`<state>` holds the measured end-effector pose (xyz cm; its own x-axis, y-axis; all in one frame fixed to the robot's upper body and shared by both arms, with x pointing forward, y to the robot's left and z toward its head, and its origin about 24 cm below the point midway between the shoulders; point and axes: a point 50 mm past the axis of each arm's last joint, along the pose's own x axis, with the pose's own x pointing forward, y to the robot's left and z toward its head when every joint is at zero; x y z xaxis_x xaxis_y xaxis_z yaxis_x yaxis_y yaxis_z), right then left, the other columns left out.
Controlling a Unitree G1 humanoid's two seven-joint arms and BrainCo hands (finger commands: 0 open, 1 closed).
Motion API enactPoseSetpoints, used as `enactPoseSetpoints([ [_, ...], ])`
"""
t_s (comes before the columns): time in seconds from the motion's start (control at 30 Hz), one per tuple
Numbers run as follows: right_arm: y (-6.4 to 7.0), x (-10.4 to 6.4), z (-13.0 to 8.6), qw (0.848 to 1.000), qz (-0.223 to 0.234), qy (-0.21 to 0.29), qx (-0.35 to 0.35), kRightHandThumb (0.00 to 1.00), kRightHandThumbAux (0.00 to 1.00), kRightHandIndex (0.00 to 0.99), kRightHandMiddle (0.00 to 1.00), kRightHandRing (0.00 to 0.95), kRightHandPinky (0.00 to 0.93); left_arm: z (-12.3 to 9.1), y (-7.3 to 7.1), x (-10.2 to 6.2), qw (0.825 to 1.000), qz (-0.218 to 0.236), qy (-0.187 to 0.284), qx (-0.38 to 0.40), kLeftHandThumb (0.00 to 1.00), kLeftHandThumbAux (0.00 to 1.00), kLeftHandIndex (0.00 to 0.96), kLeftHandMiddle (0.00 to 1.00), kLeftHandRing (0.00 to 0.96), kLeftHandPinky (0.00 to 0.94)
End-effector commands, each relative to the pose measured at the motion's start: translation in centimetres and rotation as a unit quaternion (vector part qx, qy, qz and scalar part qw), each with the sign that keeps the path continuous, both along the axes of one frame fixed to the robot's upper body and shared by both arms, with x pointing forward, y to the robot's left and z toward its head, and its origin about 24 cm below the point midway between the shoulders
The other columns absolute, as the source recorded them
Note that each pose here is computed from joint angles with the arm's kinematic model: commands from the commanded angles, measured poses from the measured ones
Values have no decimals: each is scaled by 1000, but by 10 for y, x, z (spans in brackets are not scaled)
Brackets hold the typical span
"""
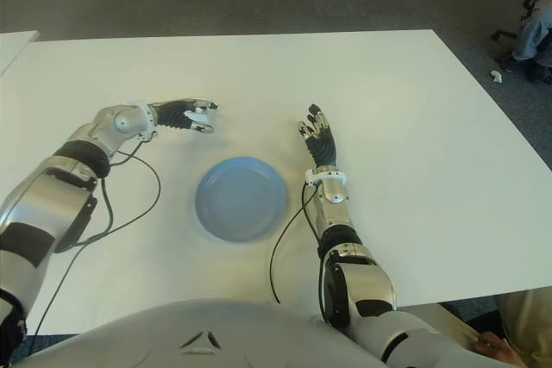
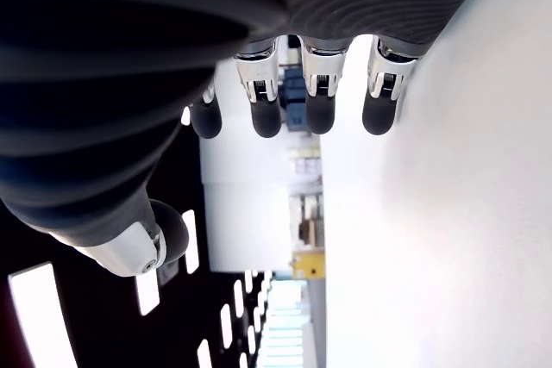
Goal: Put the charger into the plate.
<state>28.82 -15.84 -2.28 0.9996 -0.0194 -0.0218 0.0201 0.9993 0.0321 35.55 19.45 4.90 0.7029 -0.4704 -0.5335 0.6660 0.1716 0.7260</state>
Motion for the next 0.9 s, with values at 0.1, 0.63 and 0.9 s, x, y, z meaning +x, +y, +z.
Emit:
enactPoseSetpoints([
  [0.1,-6,-80,-84,973,-32,228,29,39,586,22,68,54,52,-35,34,-34,993,-12,99,61,0,391,0,10,0,0],
  [0.63,-9,-80,-85,972,-34,232,27,31,579,34,78,61,61,-29,45,-45,992,-28,119,22,0,394,0,0,11,0],
  [0.9,-10,-80,-85,970,-42,238,29,40,609,32,69,56,63,-27,49,-54,990,-39,126,-38,0,383,0,0,1,0],
])
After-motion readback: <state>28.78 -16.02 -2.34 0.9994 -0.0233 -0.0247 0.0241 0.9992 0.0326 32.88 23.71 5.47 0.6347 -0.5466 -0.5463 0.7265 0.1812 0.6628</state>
